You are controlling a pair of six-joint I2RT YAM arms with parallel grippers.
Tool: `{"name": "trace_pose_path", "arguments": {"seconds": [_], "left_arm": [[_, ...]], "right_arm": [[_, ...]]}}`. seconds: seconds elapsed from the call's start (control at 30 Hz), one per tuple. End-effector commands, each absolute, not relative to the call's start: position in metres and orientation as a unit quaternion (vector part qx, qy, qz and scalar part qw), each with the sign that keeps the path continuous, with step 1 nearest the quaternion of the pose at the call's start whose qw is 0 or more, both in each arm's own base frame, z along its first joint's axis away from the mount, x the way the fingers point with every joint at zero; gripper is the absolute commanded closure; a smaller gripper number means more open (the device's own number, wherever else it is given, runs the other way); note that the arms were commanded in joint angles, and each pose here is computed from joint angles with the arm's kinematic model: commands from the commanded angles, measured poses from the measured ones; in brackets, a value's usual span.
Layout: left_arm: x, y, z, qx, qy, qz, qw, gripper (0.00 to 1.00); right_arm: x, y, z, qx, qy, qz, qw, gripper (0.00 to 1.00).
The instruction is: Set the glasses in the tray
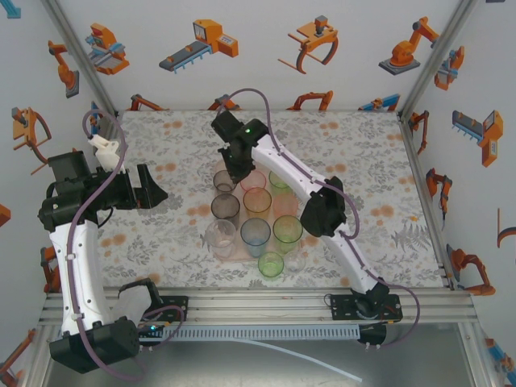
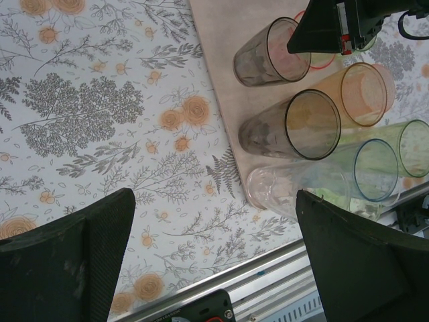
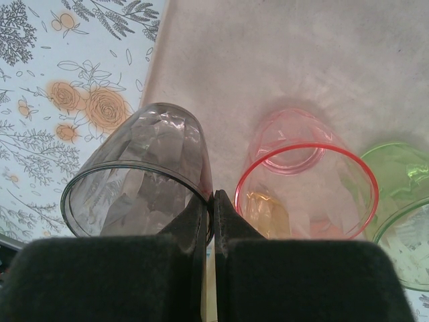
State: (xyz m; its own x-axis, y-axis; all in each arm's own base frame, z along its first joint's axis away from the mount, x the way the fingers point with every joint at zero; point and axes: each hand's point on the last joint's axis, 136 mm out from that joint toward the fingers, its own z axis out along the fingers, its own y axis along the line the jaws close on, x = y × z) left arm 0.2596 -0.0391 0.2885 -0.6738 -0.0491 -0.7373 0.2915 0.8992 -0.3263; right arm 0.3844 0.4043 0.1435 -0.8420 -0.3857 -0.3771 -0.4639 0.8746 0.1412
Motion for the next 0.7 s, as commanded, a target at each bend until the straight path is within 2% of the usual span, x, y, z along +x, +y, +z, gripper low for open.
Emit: {"name": "trace_pose_path", "arguments": {"seconds": [0.0,0.67], "left_arm": [[0.258,-0.041,0.292,0.069,0.883,-0.222,0.406,0.03],[0.258,-0.040,0.291,0.066,0.884,-0.223,0.406,0.03]], "right_arm": [[0.385,0.407,0.146,-0.223,0.952,0.106,0.180,0.95],[0.383,0.415,0.134,-0.247,0.947,0.085,0.184,0.95]]}}
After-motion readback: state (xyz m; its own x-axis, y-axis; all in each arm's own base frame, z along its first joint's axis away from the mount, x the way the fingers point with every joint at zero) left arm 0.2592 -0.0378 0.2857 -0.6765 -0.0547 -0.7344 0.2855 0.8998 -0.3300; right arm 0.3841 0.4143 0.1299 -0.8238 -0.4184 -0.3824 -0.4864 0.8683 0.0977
